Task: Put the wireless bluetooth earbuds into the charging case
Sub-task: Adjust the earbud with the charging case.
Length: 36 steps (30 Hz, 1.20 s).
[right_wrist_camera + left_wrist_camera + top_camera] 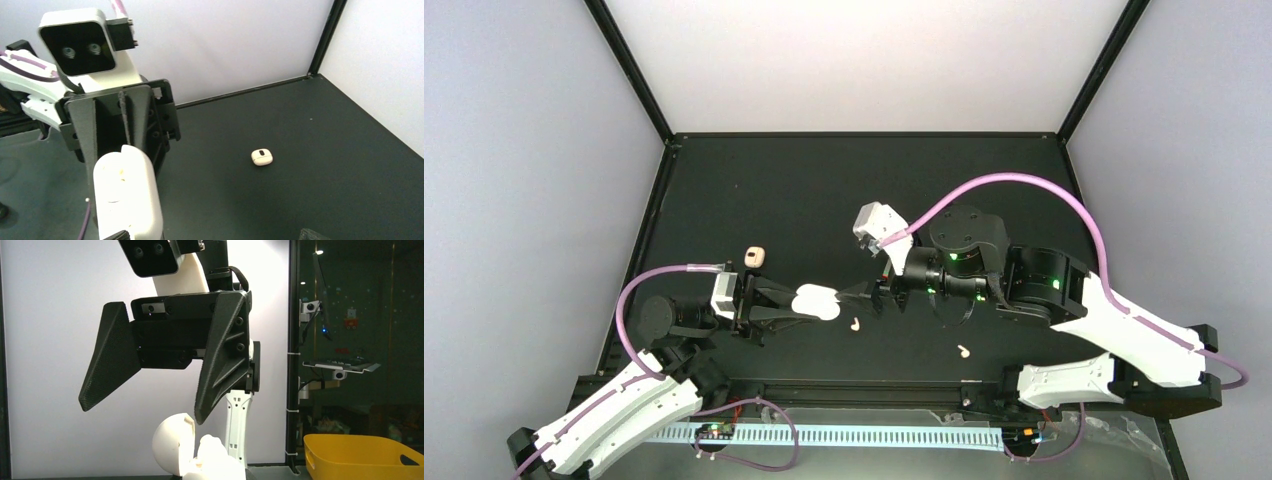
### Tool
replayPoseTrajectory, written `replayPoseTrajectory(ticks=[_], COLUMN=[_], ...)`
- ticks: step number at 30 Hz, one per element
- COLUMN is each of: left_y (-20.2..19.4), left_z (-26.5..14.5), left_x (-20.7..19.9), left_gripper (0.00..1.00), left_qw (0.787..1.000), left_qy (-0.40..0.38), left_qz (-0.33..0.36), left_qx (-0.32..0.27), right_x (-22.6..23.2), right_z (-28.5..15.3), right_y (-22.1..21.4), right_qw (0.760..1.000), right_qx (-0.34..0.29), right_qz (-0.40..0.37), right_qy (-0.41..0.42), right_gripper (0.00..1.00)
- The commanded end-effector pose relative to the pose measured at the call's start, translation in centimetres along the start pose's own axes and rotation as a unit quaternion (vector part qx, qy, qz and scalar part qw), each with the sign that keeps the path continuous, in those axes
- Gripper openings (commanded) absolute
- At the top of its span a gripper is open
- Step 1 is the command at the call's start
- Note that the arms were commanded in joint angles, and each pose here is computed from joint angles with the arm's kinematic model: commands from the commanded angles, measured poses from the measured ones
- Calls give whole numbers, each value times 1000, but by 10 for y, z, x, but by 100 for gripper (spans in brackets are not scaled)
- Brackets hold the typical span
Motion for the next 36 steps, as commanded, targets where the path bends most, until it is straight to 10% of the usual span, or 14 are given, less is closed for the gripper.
replayPoseTrajectory(ticks=[1,36], left_y=[5,5], left_z=[-1,4], left_x=[-3,3], left_gripper=[2,2], left_qw=[1000,1000], left_qy=[-11,-1], left_qz=[16,11], left_qx=[-9,-5], right_x=[-4,0], right_z=[1,19], right_y=[8,-8], right_qw=[999,998], right_qx=[-19,57], right_qz=[6,-20], right_qy=[-28,3], right_gripper=[88,88])
Point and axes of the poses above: each gripper's point midway between its finger pads, its own z axis out along the fingers, its own x axis along the line the jaws close on, y = z × x, the point moved 9 cm from there along -z, back along the fingers, and after that the axes turned 13 degrees about z, right-handed, at the moved point
